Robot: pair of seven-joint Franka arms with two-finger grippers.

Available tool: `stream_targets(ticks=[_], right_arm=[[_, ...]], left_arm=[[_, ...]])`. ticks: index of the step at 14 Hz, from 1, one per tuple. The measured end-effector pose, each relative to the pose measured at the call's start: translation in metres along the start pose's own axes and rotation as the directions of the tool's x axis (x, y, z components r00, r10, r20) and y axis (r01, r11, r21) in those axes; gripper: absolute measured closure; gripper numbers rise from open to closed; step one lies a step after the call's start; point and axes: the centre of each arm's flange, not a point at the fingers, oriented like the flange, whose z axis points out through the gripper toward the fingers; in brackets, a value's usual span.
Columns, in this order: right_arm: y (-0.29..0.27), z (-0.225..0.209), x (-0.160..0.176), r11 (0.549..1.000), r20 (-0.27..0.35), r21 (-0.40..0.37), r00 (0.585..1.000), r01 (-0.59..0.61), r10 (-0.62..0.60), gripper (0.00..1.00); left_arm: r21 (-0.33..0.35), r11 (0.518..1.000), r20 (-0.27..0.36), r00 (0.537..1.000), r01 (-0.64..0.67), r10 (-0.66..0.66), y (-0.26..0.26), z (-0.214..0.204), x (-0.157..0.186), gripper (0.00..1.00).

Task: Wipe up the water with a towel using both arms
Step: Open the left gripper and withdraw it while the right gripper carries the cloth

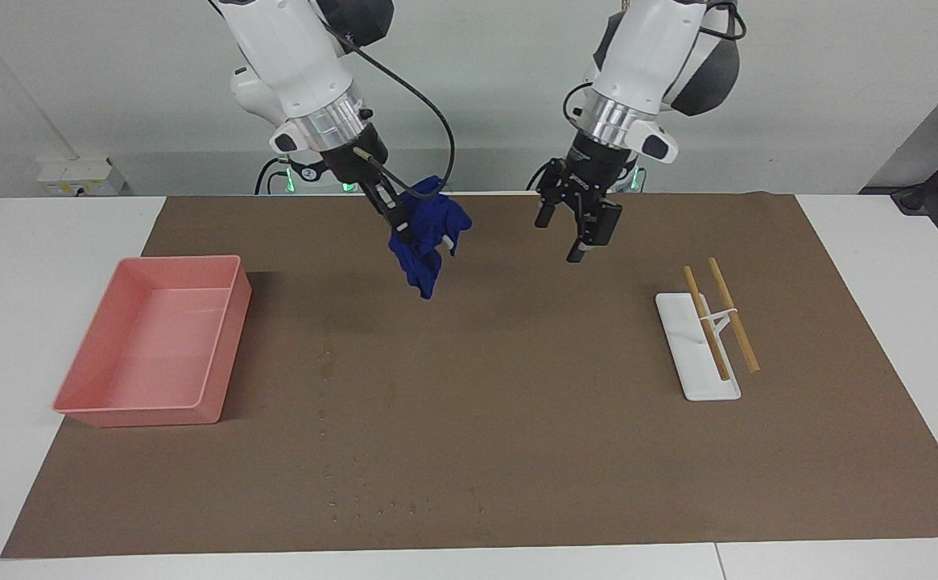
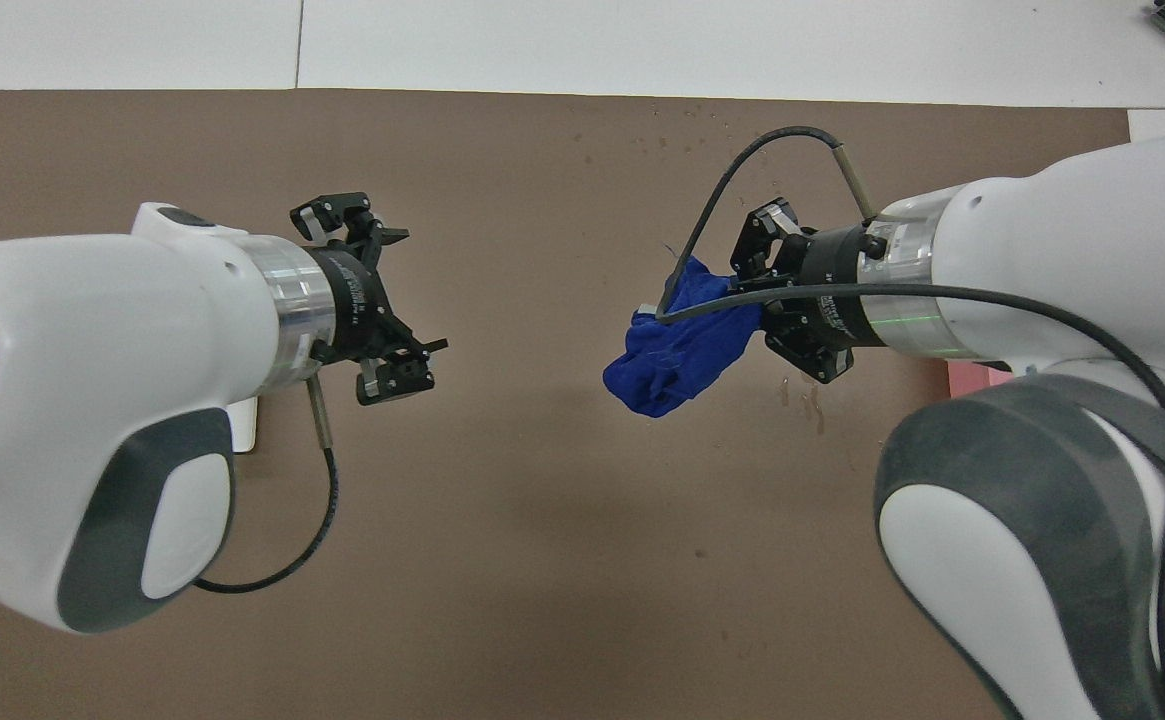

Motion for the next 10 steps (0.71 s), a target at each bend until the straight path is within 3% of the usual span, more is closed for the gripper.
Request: stream_targets(ticks=[3,5,8,10], right_arm=[[0.010,0.018,0.062,0.992,-0.049,-0.017,0.990,0.129,-0.129,0.88],[0.010,0.040,0.104,0.977,-0.097,-0.015,0.972,0.212,-0.213,0.88],[-0.001,0.088,0.161,0.959,-0.168,0.010,0.946,0.282,-0.277,0.88],[-0.012,0.125,0.187,0.954,-0.184,0.013,0.939,0.299,-0.292,0.88]], left_arm=[[0.058,0.987,-0.061,0.986,-0.153,0.157,0.028,-0.008,0.060,0.00],[0.116,0.949,-0.084,0.950,-0.292,0.302,0.049,-0.020,0.116,0.00],[0.178,0.849,-0.067,0.854,-0.498,0.515,0.067,-0.040,0.188,0.00],[0.206,0.770,-0.038,0.781,-0.604,0.623,0.070,-0.047,0.209,0.00]])
